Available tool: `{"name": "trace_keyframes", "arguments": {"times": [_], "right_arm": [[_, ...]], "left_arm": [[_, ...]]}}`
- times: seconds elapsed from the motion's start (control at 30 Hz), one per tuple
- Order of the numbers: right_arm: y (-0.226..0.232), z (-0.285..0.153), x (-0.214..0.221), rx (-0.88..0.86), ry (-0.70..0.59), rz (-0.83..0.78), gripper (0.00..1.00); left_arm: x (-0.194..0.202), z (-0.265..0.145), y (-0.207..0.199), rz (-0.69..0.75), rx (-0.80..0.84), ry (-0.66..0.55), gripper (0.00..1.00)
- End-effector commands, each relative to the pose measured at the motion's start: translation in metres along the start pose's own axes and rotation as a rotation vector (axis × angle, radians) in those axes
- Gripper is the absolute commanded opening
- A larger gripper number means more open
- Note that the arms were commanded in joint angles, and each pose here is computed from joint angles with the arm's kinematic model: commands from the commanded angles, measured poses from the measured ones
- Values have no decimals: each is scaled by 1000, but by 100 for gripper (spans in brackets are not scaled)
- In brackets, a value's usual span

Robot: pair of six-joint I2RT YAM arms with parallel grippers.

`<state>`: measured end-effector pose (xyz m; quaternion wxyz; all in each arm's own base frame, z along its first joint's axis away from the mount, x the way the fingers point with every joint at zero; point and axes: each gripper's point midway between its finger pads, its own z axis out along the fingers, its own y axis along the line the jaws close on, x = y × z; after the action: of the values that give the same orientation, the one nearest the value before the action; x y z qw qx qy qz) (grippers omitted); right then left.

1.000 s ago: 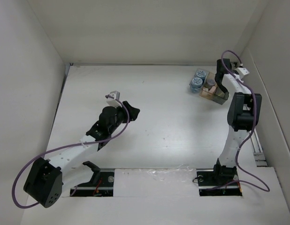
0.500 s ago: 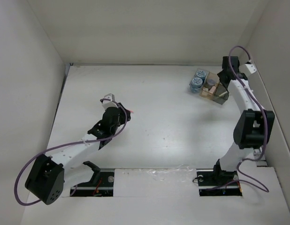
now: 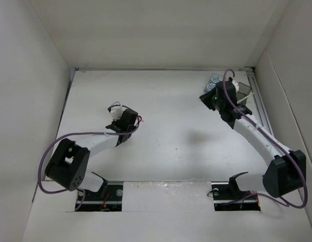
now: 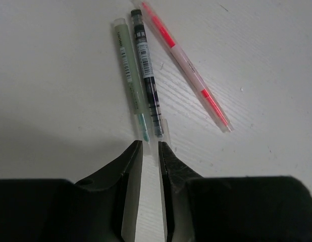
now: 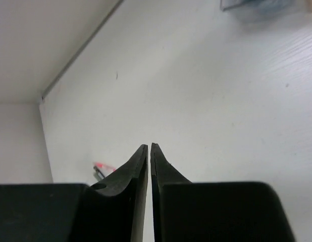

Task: Sort the stationery into containers
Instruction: Pick up the stationery from the center of the board.

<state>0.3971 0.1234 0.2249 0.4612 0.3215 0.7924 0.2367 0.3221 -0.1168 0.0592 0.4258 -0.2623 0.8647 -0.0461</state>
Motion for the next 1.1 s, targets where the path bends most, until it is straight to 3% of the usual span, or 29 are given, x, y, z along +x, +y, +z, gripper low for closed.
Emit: {"name": "trace_keyframes", "arguments": {"times": [0.0,0.13,0.27,1.07], "right_arm": [[36,-16,29,-147,77,-48,13],[29,-20,60,-134,141,-107,25],[27,-20,72,-133,157,-121,29],[20,-19,81,-134,167,-156,31]], "left_arm": [[-15,5,-6,-30,-54,-35,16],[-15,12,-6,-24,-90,-37,16],[-21,17,-5,-27,-122,-47,17],[5,39,9,-31,-135,57,13]]}}
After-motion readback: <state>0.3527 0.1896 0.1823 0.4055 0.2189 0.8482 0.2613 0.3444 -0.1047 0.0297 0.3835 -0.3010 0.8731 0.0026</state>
